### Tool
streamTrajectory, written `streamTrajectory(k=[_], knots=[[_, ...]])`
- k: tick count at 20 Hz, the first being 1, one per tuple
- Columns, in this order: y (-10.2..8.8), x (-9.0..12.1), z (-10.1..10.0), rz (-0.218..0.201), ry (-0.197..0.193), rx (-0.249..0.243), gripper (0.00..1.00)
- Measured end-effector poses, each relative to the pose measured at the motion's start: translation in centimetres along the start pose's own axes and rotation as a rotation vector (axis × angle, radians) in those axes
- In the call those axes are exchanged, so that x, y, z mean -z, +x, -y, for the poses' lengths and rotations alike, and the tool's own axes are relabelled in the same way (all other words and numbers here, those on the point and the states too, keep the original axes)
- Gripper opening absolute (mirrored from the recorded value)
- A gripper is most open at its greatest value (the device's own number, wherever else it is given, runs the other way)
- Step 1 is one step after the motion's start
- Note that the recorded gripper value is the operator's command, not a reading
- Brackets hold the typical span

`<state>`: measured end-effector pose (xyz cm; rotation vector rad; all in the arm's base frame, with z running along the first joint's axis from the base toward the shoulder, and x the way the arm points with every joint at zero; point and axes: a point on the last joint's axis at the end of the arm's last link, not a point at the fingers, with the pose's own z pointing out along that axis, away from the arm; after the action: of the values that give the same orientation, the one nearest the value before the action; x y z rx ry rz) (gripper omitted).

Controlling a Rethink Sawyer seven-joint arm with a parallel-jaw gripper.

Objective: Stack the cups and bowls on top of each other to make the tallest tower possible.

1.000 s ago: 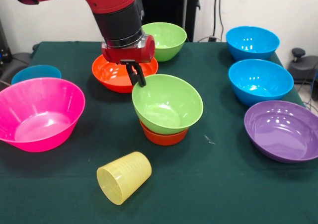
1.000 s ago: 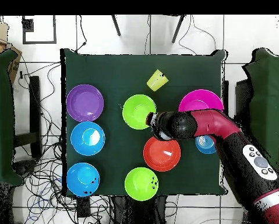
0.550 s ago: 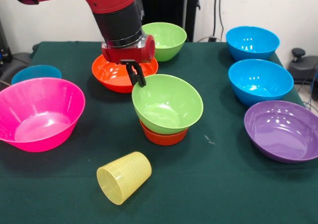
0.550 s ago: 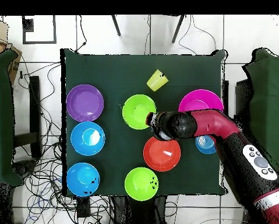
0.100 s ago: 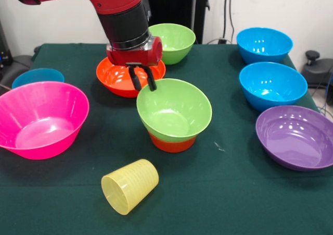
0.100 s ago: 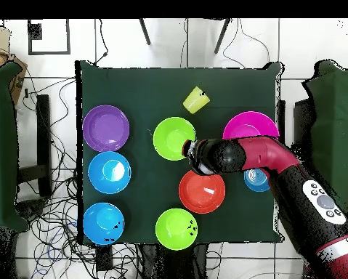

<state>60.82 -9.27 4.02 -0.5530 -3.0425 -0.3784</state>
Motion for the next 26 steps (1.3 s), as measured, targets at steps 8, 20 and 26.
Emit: streamTrajectory(k=[8,20,26], knots=[[0.2,0.0,0.1,-0.018,0.008,0.000,1.00],[0.1,0.5,0.2,-0.016,0.019,0.002,1.00],[-1.0,1.1,-0.1,-0.005,0.039,0.007,1.00]])
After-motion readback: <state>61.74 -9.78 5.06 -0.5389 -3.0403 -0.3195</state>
